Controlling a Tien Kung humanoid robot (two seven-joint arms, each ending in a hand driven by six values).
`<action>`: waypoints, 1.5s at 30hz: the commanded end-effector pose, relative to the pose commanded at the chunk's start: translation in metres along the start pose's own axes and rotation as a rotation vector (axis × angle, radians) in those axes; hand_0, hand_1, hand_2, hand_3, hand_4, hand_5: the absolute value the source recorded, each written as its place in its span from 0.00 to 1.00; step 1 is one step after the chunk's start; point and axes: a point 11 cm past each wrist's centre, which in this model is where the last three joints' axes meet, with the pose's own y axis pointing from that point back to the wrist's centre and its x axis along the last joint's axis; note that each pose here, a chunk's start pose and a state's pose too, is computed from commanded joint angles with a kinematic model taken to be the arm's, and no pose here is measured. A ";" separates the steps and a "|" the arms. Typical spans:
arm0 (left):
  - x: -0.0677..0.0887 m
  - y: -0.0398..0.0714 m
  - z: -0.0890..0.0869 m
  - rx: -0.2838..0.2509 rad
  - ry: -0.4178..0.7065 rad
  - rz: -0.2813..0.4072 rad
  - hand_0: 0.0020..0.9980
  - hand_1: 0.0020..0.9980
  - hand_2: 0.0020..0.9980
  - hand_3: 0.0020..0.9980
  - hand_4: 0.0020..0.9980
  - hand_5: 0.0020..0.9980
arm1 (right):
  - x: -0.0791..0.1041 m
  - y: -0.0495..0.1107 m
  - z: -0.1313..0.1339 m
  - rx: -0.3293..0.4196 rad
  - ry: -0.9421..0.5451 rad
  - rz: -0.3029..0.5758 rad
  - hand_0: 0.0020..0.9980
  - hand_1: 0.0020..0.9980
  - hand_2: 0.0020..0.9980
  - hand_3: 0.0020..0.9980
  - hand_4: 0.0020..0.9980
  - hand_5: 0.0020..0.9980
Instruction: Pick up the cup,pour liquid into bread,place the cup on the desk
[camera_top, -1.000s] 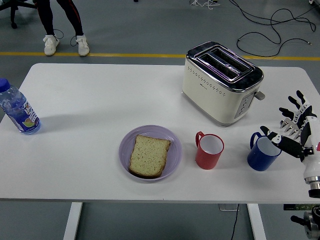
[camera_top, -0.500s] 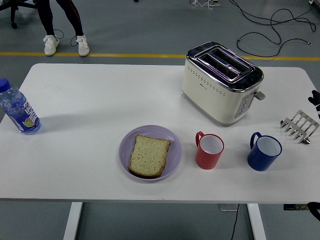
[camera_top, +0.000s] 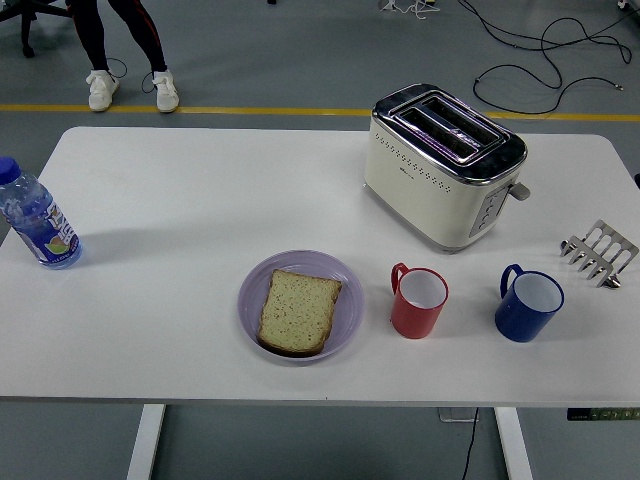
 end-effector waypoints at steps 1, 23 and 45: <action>-0.001 0.000 -0.002 0.004 0.002 -0.002 0.66 0.71 0.73 0.64 0.39 0.94 | 0.002 0.000 -0.001 -0.014 -0.035 0.001 0.68 0.65 0.70 0.67 0.66 0.22; -0.007 0.000 -0.005 0.014 0.007 -0.008 0.67 0.71 0.74 0.64 0.39 0.94 | 0.034 -0.003 -0.012 -0.033 -0.212 0.082 0.66 0.64 0.67 0.62 0.56 0.20; -0.006 0.000 -0.001 0.000 0.006 -0.009 0.66 0.71 0.74 0.64 0.39 0.94 | 0.040 -0.012 -0.019 -0.013 -0.259 0.104 0.66 0.64 0.67 0.62 0.52 0.21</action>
